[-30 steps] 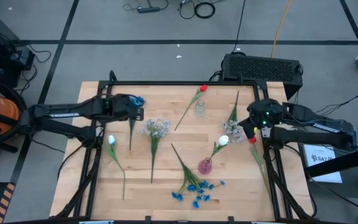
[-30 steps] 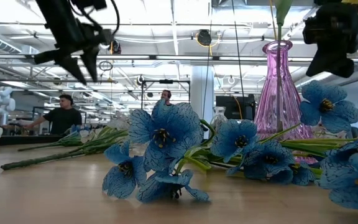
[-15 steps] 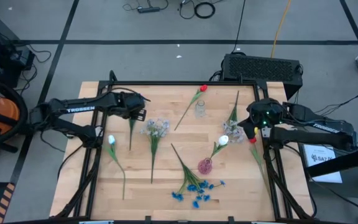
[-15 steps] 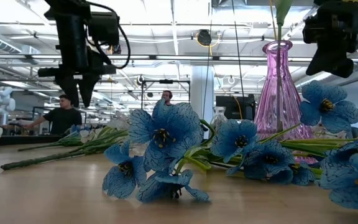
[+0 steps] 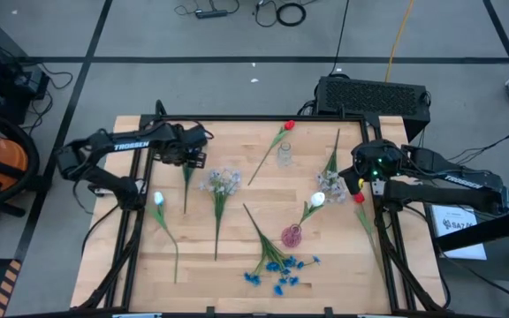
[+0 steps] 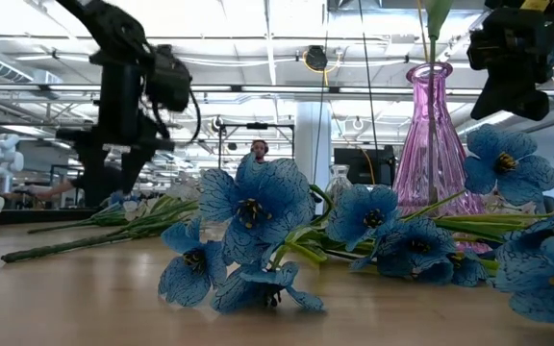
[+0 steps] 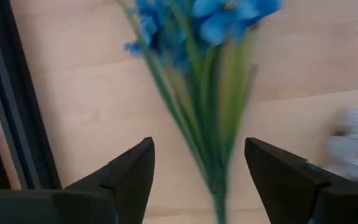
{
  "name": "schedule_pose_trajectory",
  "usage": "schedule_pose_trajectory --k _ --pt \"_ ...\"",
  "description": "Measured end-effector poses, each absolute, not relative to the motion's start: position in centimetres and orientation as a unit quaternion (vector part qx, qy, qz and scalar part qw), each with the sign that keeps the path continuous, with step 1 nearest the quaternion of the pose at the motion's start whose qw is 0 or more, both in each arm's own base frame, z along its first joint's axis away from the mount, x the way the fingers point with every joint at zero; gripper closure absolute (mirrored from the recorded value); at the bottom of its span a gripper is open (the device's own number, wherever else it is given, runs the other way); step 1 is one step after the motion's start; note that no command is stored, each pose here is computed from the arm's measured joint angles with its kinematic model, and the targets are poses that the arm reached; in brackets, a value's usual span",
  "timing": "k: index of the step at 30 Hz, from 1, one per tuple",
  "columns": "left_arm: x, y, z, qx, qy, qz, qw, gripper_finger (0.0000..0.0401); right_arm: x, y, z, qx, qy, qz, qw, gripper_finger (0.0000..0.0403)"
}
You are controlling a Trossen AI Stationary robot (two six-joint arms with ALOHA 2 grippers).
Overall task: Sort flowers into vase by color
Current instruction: Put the top blue flowers into the transparent vase
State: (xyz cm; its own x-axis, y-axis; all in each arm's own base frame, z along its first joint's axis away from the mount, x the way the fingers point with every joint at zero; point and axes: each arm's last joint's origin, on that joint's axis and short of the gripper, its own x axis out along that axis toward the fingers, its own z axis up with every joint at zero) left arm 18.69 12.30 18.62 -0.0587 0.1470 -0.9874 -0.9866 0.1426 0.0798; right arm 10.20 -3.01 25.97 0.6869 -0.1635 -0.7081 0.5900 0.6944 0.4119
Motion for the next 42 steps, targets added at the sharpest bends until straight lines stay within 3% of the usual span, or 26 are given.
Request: schedule_pose_trajectory --k 11,19,23,30,36,42 --pt "20.0 15.5 15.1 -0.421 0.528 0.461 0.576 0.0143 10.2 -3.0 26.0 0.344 0.324 -0.228 0.852 0.0403" --pt "20.3 16.6 12.7 -0.426 0.558 0.446 0.556 0.0151 10.2 -3.1 26.0 0.343 0.319 -0.242 0.85 0.0403" --pt "20.4 17.0 12.5 -0.431 0.548 0.444 0.563 0.0206 10.2 -3.2 26.0 0.339 0.314 -0.25 0.851 0.0403" --pt "20.2 18.0 12.6 -0.43 0.541 0.422 0.587 0.0378 10.2 -3.2 26.0 0.334 0.314 -0.254 0.852 0.0403" --pt "20.9 18.9 14.3 -0.44 0.536 0.392 0.604 0.0382 10.2 -3.3 26.1 0.322 0.306 -0.268 0.855 0.0403" --pt "22.9 20.2 20.8 -0.393 0.43 0.37 0.724 0.0383 10.3 -3.3 26.2 0.321 0.298 -0.266 0.858 0.0403"
